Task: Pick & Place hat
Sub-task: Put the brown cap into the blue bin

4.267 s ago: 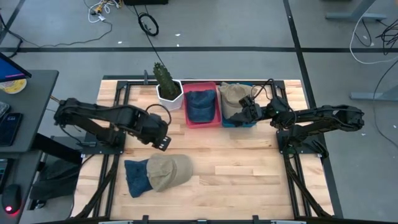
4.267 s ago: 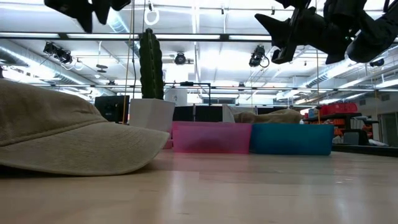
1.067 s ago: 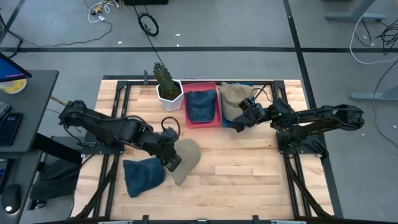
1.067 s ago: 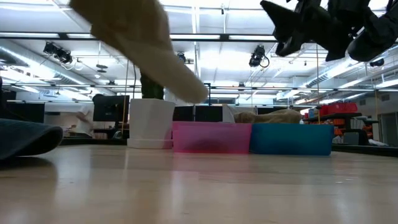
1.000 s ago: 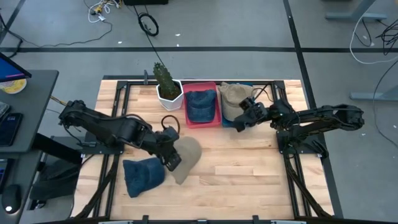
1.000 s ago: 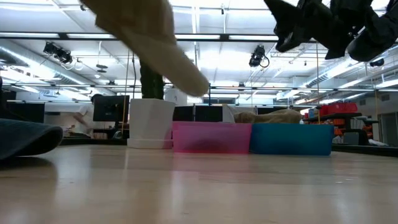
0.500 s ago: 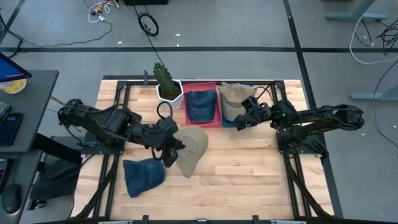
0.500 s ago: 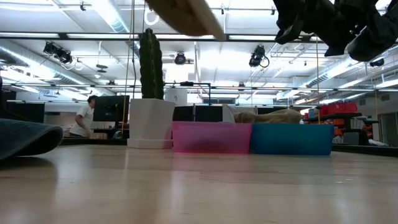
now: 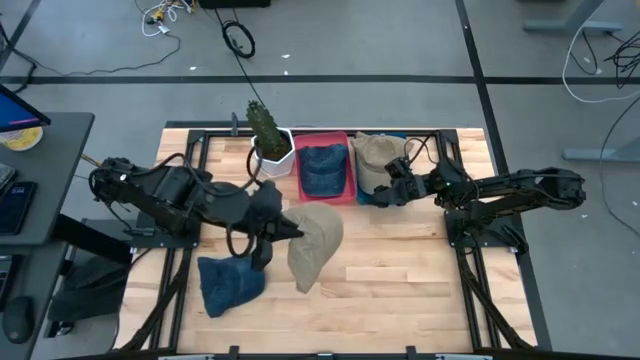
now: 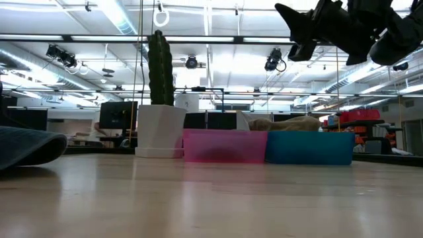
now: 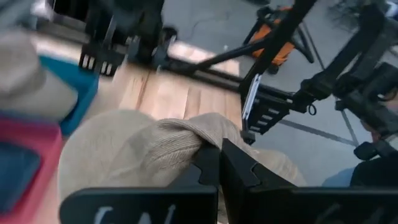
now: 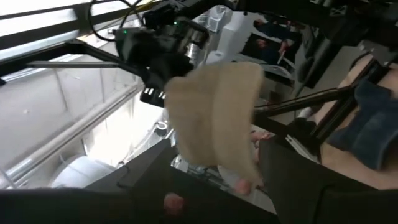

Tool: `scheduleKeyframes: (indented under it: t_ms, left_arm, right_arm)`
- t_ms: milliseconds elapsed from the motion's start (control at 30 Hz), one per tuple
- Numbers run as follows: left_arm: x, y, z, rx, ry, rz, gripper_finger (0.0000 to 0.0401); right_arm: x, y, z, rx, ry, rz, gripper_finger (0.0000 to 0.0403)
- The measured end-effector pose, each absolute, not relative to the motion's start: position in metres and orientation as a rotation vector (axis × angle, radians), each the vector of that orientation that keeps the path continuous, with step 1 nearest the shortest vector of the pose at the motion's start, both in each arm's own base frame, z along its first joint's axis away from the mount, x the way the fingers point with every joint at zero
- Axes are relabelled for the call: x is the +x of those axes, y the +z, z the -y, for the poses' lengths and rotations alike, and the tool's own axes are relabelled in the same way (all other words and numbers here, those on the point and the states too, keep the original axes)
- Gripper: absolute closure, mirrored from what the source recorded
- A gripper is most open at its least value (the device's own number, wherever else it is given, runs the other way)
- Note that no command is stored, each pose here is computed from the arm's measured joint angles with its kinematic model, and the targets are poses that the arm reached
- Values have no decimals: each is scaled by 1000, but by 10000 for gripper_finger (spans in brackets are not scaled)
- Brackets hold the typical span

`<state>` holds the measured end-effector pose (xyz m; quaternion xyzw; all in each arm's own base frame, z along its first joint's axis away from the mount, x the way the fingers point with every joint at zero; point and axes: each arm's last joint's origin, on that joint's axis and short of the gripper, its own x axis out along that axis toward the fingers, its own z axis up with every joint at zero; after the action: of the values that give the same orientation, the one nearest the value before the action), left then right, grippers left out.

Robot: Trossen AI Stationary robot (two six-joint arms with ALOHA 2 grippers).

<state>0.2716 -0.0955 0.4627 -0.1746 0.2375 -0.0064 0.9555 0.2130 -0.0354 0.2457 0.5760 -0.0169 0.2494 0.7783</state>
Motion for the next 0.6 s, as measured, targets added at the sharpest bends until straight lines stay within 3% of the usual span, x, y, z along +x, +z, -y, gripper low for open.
scheduleKeyframes:
  t_ms: [233,600]
  left_arm:
    - [275,476,95,-172,-83,-361,399]
    - [280,476,81,-147,-96,-362,399]
  right_arm:
    - [213,245,35,1245,532,28,158]
    - [213,247,32,1270,579,20,158]
